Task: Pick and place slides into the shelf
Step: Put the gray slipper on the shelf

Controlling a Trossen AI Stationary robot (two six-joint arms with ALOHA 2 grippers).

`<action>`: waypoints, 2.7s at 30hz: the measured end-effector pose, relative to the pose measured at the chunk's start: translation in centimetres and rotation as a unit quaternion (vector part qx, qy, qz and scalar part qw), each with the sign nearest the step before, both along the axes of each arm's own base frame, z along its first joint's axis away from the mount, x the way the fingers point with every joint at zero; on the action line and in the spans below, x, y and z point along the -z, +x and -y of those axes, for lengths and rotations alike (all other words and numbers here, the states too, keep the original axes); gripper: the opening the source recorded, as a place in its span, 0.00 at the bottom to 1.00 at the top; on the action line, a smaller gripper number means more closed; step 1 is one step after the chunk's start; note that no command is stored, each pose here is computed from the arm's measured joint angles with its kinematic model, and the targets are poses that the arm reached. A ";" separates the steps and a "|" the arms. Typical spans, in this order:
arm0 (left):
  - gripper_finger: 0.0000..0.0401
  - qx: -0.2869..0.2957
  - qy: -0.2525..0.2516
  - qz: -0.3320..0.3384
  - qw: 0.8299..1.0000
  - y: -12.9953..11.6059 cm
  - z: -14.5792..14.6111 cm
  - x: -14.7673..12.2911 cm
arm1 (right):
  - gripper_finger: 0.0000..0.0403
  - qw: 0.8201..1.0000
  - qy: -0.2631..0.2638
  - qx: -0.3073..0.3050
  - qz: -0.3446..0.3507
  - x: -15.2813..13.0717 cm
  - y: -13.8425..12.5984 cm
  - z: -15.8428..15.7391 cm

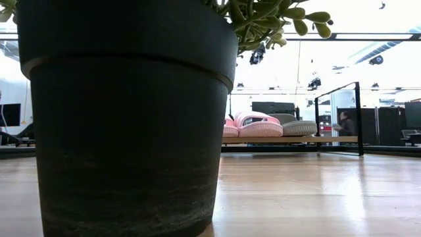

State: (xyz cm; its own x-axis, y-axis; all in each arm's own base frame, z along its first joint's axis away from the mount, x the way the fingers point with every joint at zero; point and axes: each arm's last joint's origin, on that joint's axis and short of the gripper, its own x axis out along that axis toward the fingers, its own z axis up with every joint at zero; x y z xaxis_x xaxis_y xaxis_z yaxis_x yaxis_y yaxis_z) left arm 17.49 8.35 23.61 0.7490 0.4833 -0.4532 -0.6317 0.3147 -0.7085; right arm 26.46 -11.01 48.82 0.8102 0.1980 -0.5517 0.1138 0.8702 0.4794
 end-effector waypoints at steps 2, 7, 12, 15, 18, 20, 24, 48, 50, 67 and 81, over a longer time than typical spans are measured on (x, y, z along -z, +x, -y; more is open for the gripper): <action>0.56 -0.017 -0.024 -0.014 0.999 -0.3 -0.3 0.7 | 0.02 1.000 0.000 -0.007 0.008 -0.3 0.0 -0.6; 0.56 -0.048 -0.080 -0.030 0.995 -1.2 -0.5 3.3 | 0.02 0.999 0.002 -0.017 0.031 -1.1 -0.2 -1.9; 0.56 -0.057 -0.099 -0.027 0.993 -1.8 -0.3 5.1 | 0.02 0.999 0.002 -0.019 0.042 -1.7 -0.6 -2.6; 0.56 -0.058 -0.098 -0.024 0.993 -2.0 -0.2 5.6 | 0.02 0.999 0.005 -0.016 0.044 -1.9 -0.9 -2.7; 0.56 -0.066 -0.092 -0.010 0.994 -2.0 -0.3 6.1 | 0.02 0.999 0.011 -0.014 0.047 -2.0 -1.0 -2.9; 0.56 -0.079 -0.095 -0.012 0.992 -2.0 -0.4 6.4 | 0.02 0.998 0.012 -0.016 0.054 -2.2 -0.9 -3.1; 0.56 -0.084 -0.099 -0.032 0.991 -1.7 -0.6 7.2 | 0.02 0.998 0.014 -0.021 0.061 -2.3 -0.7 -3.4; 0.29 -0.082 -0.073 0.034 0.993 2.2 -2.9 9.9 | 0.02 0.998 0.023 -0.036 0.043 -2.3 0.4 -8.2; 0.14 -0.077 -0.065 0.037 0.994 2.2 -2.9 9.7 | 0.02 0.998 0.023 -0.035 0.041 -2.3 0.5 -8.6; 0.00 -0.057 -0.016 0.110 0.992 0.9 -2.1 5.4 | 0.02 0.994 -0.068 0.068 -0.058 -0.6 -0.1 -10.1; 0.00 -0.091 0.119 0.299 0.942 -0.9 0.2 -6.3 | 0.02 0.986 -0.058 0.155 0.008 -0.7 0.4 -9.8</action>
